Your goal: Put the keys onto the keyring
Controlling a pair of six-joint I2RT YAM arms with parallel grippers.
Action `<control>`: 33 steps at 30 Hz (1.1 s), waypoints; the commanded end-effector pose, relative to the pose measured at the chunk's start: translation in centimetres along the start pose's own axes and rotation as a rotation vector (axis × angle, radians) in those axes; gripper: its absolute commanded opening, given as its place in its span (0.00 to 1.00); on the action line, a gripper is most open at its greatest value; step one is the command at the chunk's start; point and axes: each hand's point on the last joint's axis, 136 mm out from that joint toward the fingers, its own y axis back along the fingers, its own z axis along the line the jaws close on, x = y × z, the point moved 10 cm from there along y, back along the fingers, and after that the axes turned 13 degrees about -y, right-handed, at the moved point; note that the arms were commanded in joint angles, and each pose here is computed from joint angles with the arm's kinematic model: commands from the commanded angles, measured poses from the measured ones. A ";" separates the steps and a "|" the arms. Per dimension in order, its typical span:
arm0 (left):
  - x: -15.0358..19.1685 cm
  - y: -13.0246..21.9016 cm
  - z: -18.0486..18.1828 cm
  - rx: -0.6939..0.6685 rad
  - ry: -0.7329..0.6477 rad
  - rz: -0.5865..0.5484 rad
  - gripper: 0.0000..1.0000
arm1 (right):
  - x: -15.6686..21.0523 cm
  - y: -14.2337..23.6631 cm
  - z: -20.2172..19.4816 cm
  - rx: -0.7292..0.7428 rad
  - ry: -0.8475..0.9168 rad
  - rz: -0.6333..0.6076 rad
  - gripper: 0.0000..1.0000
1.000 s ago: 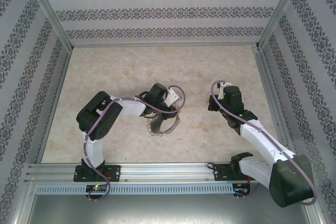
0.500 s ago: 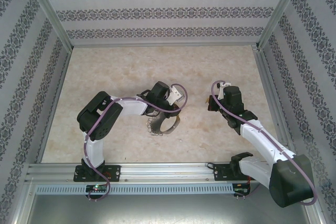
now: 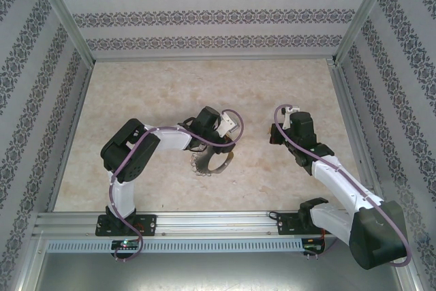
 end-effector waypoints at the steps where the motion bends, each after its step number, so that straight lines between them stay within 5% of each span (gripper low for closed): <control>1: 1.2 -0.5 -0.4 -0.012 0.006 0.041 0.31 | 0.0 0.0 -0.2 -0.007 -0.017 -0.008 0.00; 11: 2.0 -0.5 -0.4 -0.025 0.012 0.062 0.26 | 0.0 0.0 -0.2 -0.007 -0.017 -0.013 0.00; 20: 1.0 0.1 -0.5 -0.023 -0.004 0.044 0.00 | 0.0 0.2 -0.2 -0.015 -0.015 -0.008 0.00; 28: -1.8 3.2 -1.1 -0.045 -0.032 -0.001 0.00 | 0.4 0.2 0.0 -0.070 -0.032 -0.007 0.00; 33: -2.5 4.2 -1.3 -0.101 -0.075 0.069 0.00 | 0.7 0.3 0.4 -0.141 -0.030 -0.006 0.00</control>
